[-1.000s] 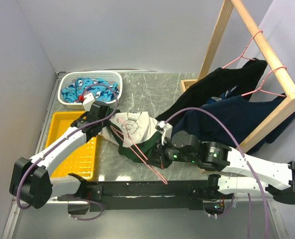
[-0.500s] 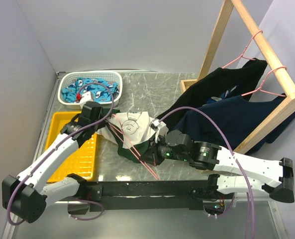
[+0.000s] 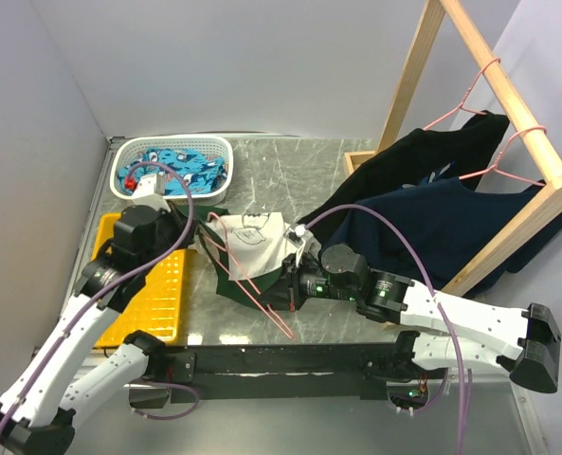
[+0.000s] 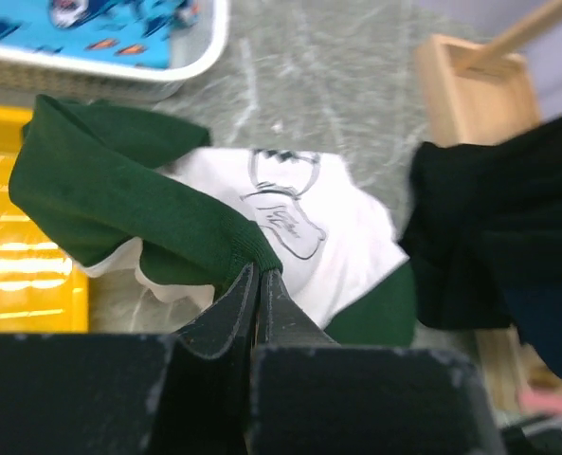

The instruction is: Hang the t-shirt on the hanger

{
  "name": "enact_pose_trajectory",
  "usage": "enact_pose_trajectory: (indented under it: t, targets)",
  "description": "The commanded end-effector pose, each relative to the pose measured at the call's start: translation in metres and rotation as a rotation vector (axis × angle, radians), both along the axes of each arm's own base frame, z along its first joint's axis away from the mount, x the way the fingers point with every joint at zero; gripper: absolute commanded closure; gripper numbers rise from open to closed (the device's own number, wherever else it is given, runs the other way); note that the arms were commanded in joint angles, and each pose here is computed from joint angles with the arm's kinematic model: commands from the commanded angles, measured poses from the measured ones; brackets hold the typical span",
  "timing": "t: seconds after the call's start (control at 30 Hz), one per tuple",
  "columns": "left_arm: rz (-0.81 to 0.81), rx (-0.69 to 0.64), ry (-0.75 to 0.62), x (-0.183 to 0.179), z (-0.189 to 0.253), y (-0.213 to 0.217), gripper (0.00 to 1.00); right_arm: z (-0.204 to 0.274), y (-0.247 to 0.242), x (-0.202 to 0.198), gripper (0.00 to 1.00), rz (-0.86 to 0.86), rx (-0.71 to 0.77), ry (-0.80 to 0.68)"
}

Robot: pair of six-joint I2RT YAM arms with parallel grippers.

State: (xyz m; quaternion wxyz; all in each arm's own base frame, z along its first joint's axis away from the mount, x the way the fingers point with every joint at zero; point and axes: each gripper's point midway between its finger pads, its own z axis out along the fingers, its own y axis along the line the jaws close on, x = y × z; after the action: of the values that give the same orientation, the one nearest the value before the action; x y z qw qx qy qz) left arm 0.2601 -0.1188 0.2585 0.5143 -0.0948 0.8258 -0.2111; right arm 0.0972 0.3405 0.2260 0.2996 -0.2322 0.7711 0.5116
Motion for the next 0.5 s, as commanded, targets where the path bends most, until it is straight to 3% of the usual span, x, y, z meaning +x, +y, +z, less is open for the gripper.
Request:
enact_pose_trajectory:
  t: [0.0, 0.1, 0.3, 0.47]
  targets:
    - [-0.17, -0.029, -0.16, -0.017, 0.055, -0.017, 0.99, 0.067, 0.018, 0.001, 1.0, 0.075, 0.231, -0.081]
    - [-0.248, -0.043, -0.215, -0.025, 0.072, -0.026, 0.99, 0.084, 0.019, 0.012, 1.0, 0.059, 0.282, -0.1]
    - [-0.232, 0.016, -0.196, -0.023, 0.073, -0.02, 0.99, 0.099, 0.016, 0.031, 1.0, 0.013, 0.336, -0.124]
    - [-0.272, 0.004, -0.228, -0.026, 0.084, -0.026, 0.99, 0.101, 0.04, 0.038, 1.0, 0.056, 0.38, -0.125]
